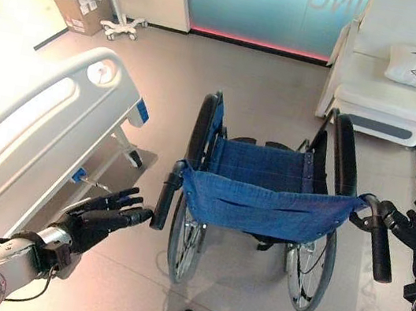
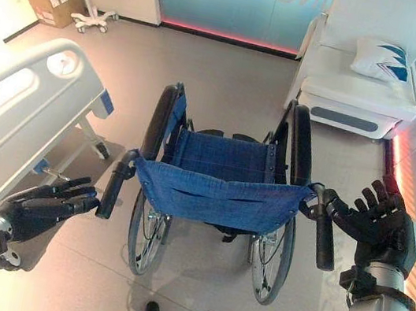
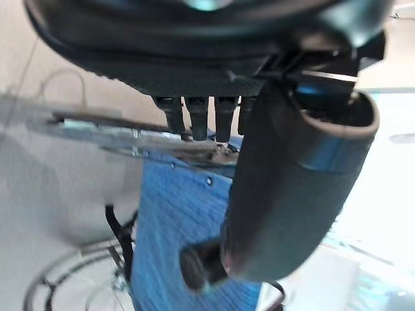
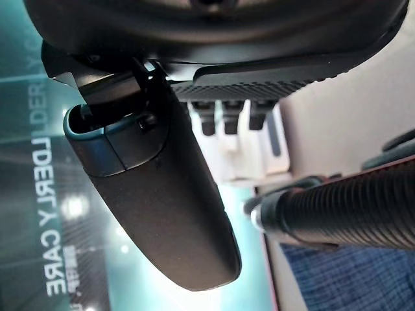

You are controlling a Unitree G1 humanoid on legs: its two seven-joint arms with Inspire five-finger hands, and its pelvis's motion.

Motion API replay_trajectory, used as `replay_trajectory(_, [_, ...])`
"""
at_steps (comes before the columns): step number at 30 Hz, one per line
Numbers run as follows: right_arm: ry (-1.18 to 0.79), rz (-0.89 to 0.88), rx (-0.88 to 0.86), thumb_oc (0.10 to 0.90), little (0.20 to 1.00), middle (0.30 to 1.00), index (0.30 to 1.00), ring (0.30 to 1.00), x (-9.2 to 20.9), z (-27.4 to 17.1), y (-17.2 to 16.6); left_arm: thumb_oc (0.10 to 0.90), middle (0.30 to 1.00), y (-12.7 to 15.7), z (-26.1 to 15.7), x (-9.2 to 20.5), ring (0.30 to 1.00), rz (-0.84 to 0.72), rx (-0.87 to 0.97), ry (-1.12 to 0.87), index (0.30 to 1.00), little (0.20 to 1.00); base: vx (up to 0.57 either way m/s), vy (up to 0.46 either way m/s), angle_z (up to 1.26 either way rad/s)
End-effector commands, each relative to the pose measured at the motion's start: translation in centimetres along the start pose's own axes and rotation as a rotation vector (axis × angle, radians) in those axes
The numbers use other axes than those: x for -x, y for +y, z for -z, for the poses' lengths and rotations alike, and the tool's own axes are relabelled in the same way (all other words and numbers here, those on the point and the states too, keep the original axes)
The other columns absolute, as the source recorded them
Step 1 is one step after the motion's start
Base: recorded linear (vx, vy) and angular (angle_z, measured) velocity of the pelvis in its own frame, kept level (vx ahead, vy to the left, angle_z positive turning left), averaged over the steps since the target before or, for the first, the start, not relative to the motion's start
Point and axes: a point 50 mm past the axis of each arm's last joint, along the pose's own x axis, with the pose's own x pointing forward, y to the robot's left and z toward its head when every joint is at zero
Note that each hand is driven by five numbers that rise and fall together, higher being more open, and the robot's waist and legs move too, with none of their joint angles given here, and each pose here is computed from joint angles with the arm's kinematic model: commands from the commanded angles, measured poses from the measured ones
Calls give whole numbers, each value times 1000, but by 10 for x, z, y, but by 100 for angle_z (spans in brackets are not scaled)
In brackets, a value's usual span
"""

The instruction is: Push the wheelchair next to the bed

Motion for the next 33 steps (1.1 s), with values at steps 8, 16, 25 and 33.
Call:
replay_trajectory(8, [-267, -103, -33, 800, 900, 900, 900, 900, -11, -46, 28, 800, 900, -45, -41, -12, 900, 244, 43, -182, 900, 900, 0, 0, 0])
replay_trajectory(16, [-252, -121, -37, 800, 900, 900, 900, 900, -11, -41, 31, 800, 900, -68, -45, -15, 900, 380, 164, -200, 900, 900, 0, 0, 0])
replay_trajectory(25, [-236, -132, -44, 800, 900, 900, 900, 900, -11, -34, 33, 800, 900, -75, -68, -11, 900, 430, 342, -397, 900, 900, 5, 8, -7])
replay_trajectory(33, [-238, -139, -43, 800, 900, 900, 900, 900, -12, -36, 32, 800, 900, -73, -67, -9, 900, 450, 391, -424, 900, 900, 0, 4, -1])
